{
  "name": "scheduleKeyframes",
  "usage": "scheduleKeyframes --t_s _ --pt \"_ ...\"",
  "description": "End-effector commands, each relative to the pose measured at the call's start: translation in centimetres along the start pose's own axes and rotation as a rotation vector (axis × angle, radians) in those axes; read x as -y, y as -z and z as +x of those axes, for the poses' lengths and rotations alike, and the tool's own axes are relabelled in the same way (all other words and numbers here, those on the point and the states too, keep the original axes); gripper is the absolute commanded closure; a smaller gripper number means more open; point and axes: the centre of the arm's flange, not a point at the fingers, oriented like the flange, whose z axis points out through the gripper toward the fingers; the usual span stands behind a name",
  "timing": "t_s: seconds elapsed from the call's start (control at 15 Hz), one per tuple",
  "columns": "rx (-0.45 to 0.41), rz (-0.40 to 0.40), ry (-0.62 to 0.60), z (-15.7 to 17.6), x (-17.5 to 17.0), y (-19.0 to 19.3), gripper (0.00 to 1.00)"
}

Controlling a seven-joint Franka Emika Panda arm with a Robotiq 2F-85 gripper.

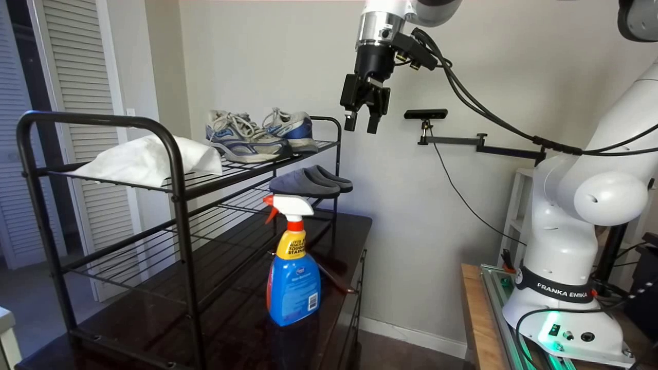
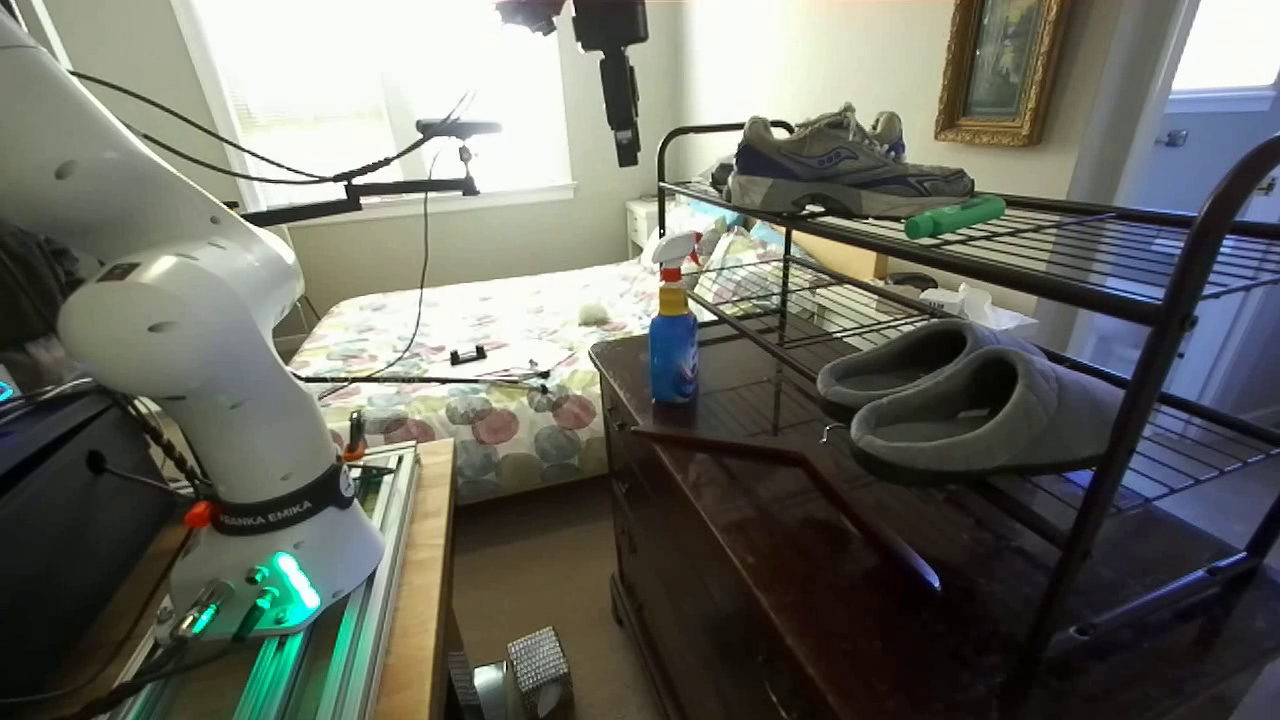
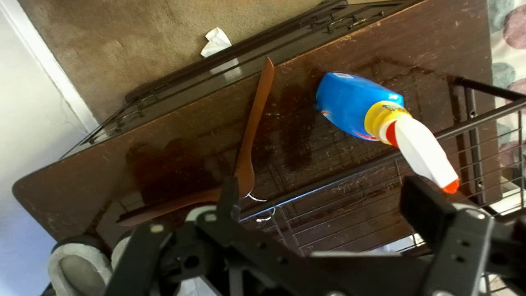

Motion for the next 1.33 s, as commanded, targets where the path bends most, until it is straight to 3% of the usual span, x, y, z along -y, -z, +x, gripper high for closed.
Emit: scheduleKeyframes --t_s 0.0,0.13,0.47,0.67,0.73,1.07,1.27 --pt "0.009 0.007 -0.199 0.9 -0.1 -3.1 0.0" --pt "0.024 0.001 -0.3 1.3 -0.6 -5.5 0.0" --pt "0.048 0.007 -0.254 1.1 -1.8 -11.2 0.0" --pt "0.153 0.027 -0.246 0.5 -2.4 -14.5 0.0" --pt "0.102 -0.015 -0.254 0.8 -2.1 -12.7 0.0" --pt "0.149 -0.007 -0.252 0.5 -2.5 -14.4 0.0" --pt "0.122 0.006 -0.23 0.6 -3.5 -19.5 0.0"
